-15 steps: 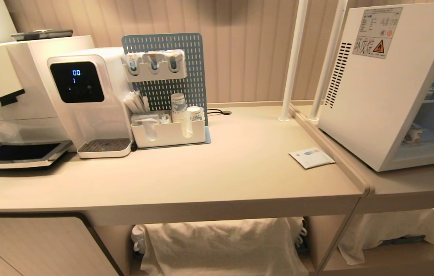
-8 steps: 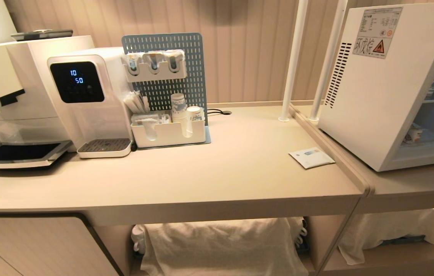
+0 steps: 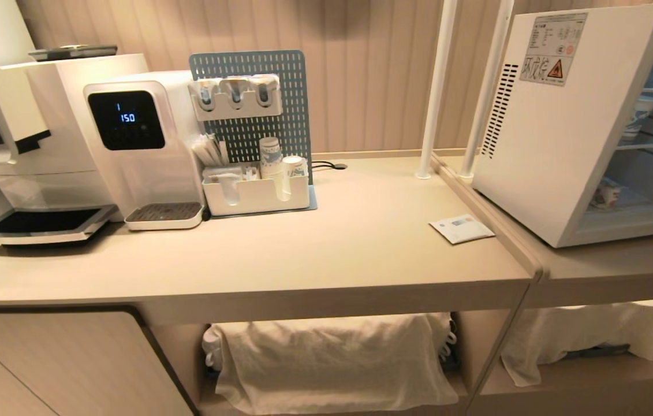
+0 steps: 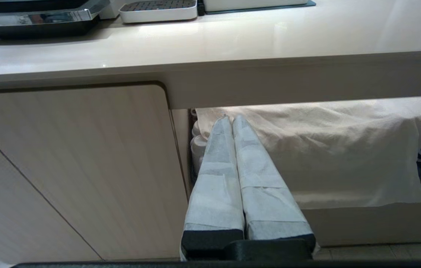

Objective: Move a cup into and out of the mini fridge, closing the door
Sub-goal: Open the freezer door, then take the yoghurt out of the freezer

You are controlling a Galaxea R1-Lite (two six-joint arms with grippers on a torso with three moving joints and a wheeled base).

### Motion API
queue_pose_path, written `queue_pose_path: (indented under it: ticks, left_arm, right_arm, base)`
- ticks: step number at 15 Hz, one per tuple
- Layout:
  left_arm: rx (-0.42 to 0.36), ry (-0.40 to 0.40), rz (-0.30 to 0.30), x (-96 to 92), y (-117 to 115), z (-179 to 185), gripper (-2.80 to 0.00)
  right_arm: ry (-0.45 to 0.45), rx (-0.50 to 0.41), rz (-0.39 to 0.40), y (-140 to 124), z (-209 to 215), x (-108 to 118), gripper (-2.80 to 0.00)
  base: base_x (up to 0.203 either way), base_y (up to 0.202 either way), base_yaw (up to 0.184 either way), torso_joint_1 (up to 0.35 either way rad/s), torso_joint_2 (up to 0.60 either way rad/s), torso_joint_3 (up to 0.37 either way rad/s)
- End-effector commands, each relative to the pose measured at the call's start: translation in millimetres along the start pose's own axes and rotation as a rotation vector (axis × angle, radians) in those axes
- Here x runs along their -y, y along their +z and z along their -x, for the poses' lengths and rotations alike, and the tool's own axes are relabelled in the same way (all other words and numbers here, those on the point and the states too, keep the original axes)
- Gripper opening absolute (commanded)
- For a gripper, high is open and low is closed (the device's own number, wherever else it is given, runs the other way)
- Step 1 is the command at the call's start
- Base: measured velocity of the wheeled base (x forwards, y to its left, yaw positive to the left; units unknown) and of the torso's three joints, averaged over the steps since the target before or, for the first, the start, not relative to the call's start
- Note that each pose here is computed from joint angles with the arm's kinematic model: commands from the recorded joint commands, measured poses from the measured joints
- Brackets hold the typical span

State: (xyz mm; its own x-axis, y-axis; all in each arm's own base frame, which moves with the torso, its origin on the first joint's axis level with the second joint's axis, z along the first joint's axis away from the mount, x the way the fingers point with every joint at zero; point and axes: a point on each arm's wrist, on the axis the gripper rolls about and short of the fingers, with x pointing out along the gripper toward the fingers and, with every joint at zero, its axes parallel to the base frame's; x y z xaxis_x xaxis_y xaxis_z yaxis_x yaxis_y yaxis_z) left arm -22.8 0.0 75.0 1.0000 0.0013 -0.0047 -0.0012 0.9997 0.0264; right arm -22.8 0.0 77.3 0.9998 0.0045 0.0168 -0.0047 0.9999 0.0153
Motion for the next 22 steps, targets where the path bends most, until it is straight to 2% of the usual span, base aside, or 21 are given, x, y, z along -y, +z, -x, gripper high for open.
queue_pose_path:
  ticks: [1,8,15,17,22]
  left_arm:
    - [-0.001,0.000,-0.001,0.0,-0.1,0.0,-2.80]
    - [-0.001,-0.001,-0.006,0.0,-0.1,0.0,-2.80]
    - [-0.003,-0.009,-0.028,0.2,0.2,0.0,-2.80]
    - [-0.001,-0.009,-0.064,0.2,0.3,0.0,-2.80]
    - [0.001,-0.010,-0.063,0.2,0.5,0.0,-2.80]
  right_arm:
    - [0.000,-0.008,0.000,-2.6,-0.5,0.0,-2.80]
    - [0.000,-0.008,0.000,-2.6,-0.5,0.0,-2.80]
    - [0.000,-0.008,0.000,-2.7,-0.5,0.0,-2.80]
    - [0.000,-0.008,0.000,-2.6,-0.5,0.0,-2.80]
    - [0.000,-0.008,0.000,-2.6,-0.5,0.0,-2.80]
  base:
    - [-0.204,0.000,-0.003,0.007,-0.01,0.006]
    - [-0.179,0.000,0.000,0.004,0.00,0.002]
    - [0.000,0.000,0.000,0.000,0.00,0.000]
    - [0.001,-0.029,0.001,0.001,0.00,-0.015]
    - [0.000,-0.174,0.000,-0.001,0.00,0.001]
